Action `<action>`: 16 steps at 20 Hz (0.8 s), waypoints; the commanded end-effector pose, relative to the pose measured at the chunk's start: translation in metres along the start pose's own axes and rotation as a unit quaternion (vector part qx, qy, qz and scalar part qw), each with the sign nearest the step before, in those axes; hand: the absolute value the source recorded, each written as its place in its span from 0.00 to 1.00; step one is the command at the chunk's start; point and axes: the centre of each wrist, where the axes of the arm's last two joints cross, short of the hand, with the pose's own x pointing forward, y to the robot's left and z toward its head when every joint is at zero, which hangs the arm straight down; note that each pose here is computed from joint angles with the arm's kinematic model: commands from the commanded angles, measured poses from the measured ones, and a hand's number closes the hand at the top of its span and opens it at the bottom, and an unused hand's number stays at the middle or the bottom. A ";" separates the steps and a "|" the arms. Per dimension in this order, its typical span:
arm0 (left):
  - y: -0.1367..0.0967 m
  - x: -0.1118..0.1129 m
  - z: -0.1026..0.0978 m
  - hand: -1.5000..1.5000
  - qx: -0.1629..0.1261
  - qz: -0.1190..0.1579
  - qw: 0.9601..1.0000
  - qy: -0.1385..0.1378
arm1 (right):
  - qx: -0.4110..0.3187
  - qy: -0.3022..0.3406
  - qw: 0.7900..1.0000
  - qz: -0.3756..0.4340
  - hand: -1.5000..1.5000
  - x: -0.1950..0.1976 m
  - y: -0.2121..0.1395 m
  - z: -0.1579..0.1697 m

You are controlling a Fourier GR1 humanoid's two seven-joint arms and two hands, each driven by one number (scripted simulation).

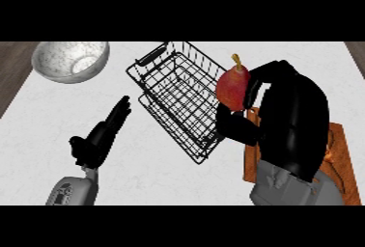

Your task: Pick the pear from the cutting board and place it in the tiered basket

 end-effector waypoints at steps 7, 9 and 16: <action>-0.009 0.000 -0.003 0.50 -0.005 -0.004 1.000 -0.002 | 0.048 0.105 0.993 -0.005 1.00 0.054 0.052 -0.078; -0.004 0.001 -0.005 0.50 -0.018 0.003 1.000 0.002 | 0.053 0.106 0.993 -0.009 1.00 0.081 0.051 -0.079; -0.018 0.005 -0.006 0.50 -0.013 0.002 1.000 -0.002 | 0.079 0.122 0.986 -0.085 1.00 0.086 0.072 -0.098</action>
